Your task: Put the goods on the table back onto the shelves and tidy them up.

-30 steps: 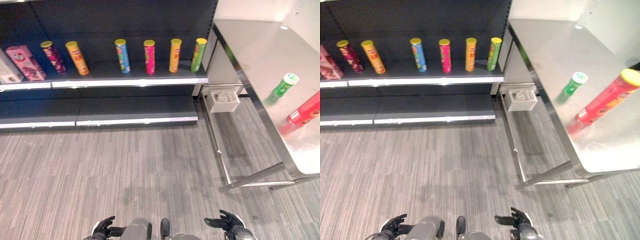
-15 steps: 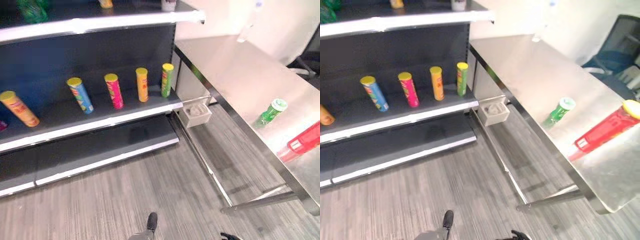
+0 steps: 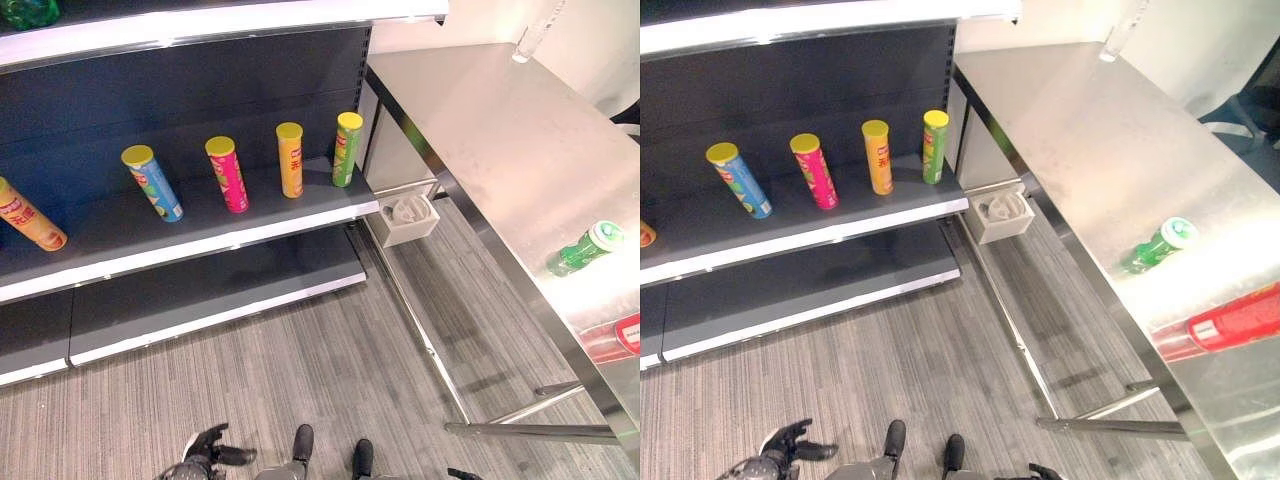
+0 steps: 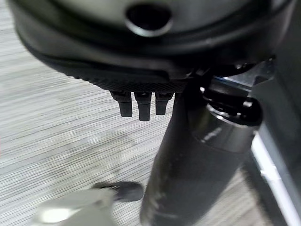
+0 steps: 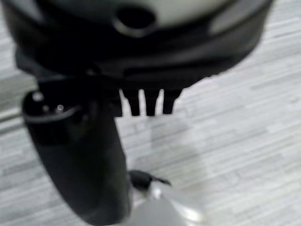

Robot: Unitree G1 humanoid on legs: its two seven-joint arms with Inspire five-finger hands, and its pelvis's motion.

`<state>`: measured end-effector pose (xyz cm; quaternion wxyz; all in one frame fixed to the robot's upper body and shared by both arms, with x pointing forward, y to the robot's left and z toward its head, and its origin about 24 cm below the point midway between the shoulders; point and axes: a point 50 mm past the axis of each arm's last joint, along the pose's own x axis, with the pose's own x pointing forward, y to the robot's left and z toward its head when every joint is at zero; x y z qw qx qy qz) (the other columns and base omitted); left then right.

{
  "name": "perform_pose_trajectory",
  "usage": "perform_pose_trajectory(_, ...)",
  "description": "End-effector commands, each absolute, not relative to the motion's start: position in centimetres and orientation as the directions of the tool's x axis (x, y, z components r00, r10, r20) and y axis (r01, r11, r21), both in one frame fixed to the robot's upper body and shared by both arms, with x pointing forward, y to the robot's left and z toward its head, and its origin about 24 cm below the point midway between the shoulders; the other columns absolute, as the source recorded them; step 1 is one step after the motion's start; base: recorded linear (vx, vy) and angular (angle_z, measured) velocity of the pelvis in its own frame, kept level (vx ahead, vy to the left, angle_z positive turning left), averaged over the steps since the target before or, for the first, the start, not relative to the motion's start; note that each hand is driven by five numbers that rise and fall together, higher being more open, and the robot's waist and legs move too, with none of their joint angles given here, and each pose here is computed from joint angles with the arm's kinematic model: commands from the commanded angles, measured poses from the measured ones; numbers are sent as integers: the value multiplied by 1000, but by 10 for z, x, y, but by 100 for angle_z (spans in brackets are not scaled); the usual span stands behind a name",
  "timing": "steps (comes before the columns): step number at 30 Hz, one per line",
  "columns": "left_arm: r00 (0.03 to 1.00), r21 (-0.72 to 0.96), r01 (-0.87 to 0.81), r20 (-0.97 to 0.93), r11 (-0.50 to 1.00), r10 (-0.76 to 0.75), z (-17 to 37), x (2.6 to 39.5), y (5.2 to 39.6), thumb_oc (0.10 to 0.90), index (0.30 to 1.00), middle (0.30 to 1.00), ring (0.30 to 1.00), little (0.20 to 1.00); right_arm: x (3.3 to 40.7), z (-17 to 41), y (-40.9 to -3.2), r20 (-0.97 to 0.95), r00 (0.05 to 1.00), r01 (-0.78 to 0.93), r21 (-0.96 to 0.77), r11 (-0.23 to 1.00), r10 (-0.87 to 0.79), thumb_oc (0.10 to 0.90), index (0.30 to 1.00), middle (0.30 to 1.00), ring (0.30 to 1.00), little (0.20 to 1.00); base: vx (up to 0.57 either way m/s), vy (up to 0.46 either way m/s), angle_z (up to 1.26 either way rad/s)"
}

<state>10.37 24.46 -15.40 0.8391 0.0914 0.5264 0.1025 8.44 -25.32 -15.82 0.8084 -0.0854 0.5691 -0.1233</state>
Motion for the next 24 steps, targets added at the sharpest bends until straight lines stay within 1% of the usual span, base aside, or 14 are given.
perform_pose_trajectory(1,479,264,-95,-833,960,277,-148,124,245,800,900,900,900,900,95,-143,-291,-839,353,175,-376,910,-415,800,900,900,900,900,4,-110,7)
perform_pose_trajectory(3,464,245,-91,-847,965,259,-150,119,243,800,900,900,900,900,92,-141,-298,-835,342,195,-386,902,-432,800,900,900,900,900,-24,-115,11)
perform_pose_trajectory(6,466,235,-87,-849,968,248,-151,118,241,800,900,900,900,900,86,-141,-300,-838,326,194,-392,899,-436,800,900,900,900,900,6,-69,-5)
perform_pose_trajectory(9,463,228,-84,-853,970,241,-152,116,239,800,900,900,900,900,78,-144,-298,-849,306,186,-390,902,-431,800,900,900,900,900,129,28,-87)
perform_pose_trajectory(13,454,238,-49,-860,970,234,-153,113,237,800,900,900,900,900,75,-145,-298,-850,286,156,-414,897,-442,800,900,900,900,900,187,108,-39)
perform_pose_trajectory(17,436,235,-55,-869,970,235,-156,107,237,800,900,900,900,900,73,-145,-297,-851,282,155,-414,897,-442,800,900,900,900,900,159,198,-150)
perform_pose_trajectory(19,437,237,-61,-867,970,240,-155,108,239,800,900,900,900,900,74,-145,-297,-850,284,158,-416,896,-444,800,900,900,900,900,105,173,-218)
perform_pose_trajectory(20,441,241,-68,-863,968,245,-154,108,241,800,900,900,900,900,78,-145,-297,-846,293,179,-409,895,-446,800,900,900,900,900,155,342,-186)
perform_pose_trajectory(21,455,239,-80,-855,968,249,-152,112,244,800,900,900,900,900,80,-142,-300,-834,300,245,-401,883,-462,800,900,900,900,900,113,281,-85)
perform_pose_trajectory(23,462,240,-81,-851,967,250,-151,115,245,800,900,900,900,900,82,-141,-302,-828,306,262,-400,878,-469,800,900,900,900,900,66,193,-106)
perform_pose_trajectory(24,463,246,-78,-849,966,254,-150,116,247,800,900,900,900,900,87,-138,-307,-813,320,299,-400,866,-486,800,900,900,900,900,42,191,-112)
